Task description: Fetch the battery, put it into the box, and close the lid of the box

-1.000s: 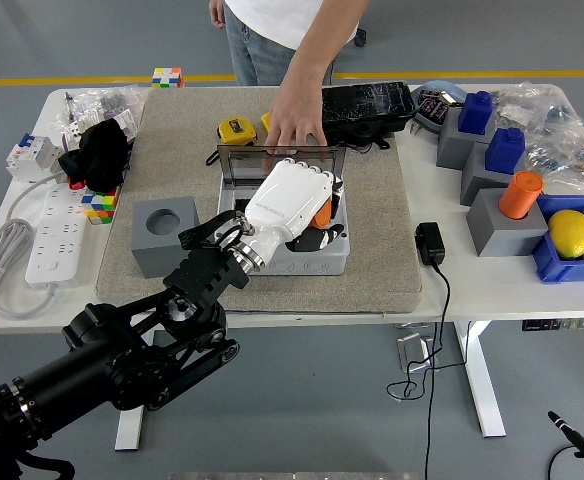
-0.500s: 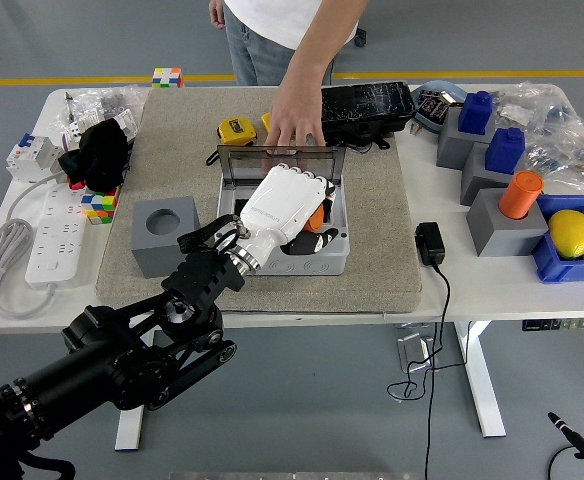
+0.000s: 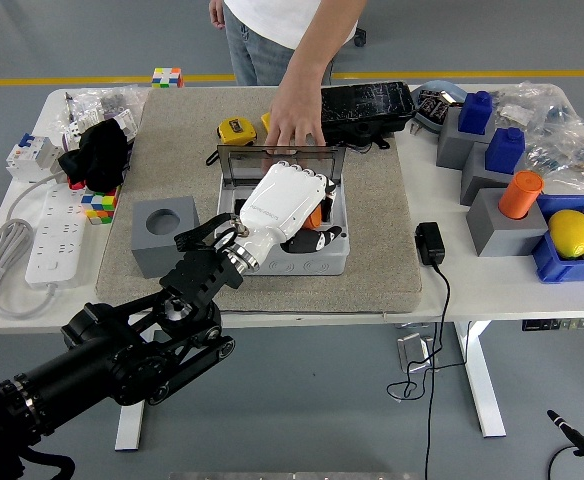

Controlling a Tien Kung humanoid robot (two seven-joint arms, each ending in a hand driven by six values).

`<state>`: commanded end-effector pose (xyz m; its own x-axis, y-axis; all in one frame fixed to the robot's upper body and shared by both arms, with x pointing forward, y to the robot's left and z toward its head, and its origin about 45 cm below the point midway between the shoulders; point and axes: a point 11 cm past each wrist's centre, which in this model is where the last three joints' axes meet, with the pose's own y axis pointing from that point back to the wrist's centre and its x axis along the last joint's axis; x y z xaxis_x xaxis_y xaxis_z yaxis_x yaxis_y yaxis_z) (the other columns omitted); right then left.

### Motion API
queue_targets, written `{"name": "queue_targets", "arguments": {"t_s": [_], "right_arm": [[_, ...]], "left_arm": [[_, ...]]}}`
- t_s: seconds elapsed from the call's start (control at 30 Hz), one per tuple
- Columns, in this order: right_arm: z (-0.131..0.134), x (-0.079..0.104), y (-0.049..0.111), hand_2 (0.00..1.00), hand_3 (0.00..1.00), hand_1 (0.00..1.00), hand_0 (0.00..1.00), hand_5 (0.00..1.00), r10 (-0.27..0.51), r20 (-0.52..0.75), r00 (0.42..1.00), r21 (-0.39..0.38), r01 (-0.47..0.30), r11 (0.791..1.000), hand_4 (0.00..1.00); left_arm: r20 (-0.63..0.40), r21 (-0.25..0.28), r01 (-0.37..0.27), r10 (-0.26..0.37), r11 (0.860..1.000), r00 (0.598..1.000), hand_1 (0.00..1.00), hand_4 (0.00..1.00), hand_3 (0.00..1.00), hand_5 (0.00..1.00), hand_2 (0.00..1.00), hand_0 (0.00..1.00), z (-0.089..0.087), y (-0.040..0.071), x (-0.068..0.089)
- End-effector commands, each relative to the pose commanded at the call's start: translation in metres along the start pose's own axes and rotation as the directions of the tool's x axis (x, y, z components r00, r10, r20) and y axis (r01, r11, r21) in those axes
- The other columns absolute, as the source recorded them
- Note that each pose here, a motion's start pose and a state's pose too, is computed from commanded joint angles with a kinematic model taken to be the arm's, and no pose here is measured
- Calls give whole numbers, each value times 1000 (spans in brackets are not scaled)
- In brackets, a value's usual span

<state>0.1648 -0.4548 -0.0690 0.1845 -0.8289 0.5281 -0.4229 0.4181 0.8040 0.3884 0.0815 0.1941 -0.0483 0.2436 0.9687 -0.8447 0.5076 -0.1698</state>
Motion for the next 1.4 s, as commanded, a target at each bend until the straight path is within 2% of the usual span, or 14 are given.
{"name": "queue_targets", "arguments": {"t_s": [0.13,0.43,0.87,0.9,1.4], "right_arm": [[0,1,0,809,868,882,903,998,3,0,1000,0,-3,1000,998],[-1,1,0,811,868,881,903,998,2,2,1000,1,-2,1000,998],[-2,1,0,809,867,881,902,998,3,2,1000,1,-3,1000,998],[-2,1,0,809,867,880,902,998,3,2,1000,1,-3,1000,998],[-1,1,0,808,867,879,901,998,3,1,1000,-1,-3,1000,998]], "left_arm": [[-3,-2,-7,7,1000,1000,2,726,3,172,2,2,-3,0,-1],[4,13,19,-19,1000,1000,2,724,3,176,2,2,-13,3,-10],[-4,10,16,-16,1000,1000,2,739,5,212,2,2,-12,3,-9],[-5,9,16,-16,1000,1000,2,784,6,295,2,5,-12,3,-9],[-7,-1,17,-17,1000,1000,2,811,8,345,4,8,-9,4,-11]]}}
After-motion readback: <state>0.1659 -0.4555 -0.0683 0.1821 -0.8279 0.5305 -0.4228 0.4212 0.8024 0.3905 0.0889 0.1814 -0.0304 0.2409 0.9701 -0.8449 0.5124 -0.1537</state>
